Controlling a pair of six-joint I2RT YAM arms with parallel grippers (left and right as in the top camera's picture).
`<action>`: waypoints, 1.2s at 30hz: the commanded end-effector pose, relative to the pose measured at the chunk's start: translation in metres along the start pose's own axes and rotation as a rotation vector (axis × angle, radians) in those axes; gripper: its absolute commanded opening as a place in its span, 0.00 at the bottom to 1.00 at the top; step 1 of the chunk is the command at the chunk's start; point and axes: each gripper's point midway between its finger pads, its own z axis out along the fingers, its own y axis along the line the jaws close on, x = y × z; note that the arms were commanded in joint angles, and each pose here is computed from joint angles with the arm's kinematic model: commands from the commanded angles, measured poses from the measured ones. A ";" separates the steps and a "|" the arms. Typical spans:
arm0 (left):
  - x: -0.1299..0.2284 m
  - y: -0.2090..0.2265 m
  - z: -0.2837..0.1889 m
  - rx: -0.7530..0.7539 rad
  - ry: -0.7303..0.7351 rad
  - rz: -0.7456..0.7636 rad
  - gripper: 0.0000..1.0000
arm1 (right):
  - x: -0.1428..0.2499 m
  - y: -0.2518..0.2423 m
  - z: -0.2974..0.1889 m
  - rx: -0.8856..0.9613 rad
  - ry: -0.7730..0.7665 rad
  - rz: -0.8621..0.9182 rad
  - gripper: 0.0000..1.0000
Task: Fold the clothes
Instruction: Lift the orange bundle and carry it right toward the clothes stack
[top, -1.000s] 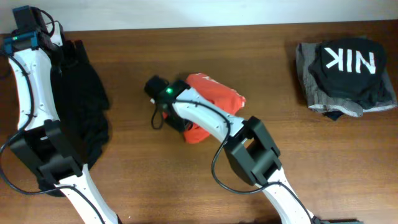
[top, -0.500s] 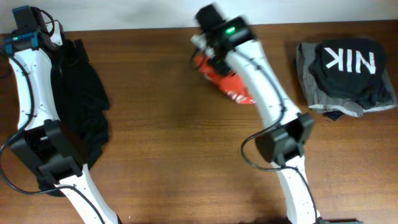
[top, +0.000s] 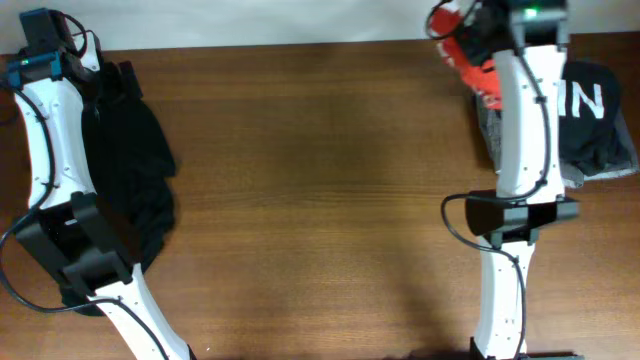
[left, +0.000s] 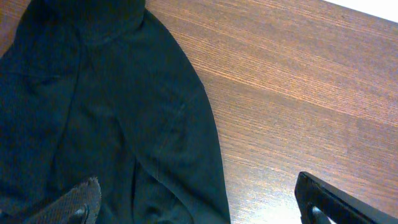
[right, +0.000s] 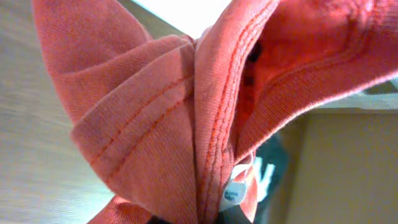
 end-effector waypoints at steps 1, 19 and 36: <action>-0.002 -0.003 -0.007 0.012 -0.015 -0.002 0.99 | 0.002 -0.038 -0.021 0.059 -0.066 -0.121 0.04; -0.001 -0.012 -0.007 0.063 -0.010 -0.010 0.99 | 0.037 -0.129 -0.006 0.020 -0.557 -0.782 0.04; -0.001 -0.039 -0.007 0.119 -0.010 0.025 0.99 | 0.114 -0.125 0.084 -0.170 -0.515 -0.718 0.04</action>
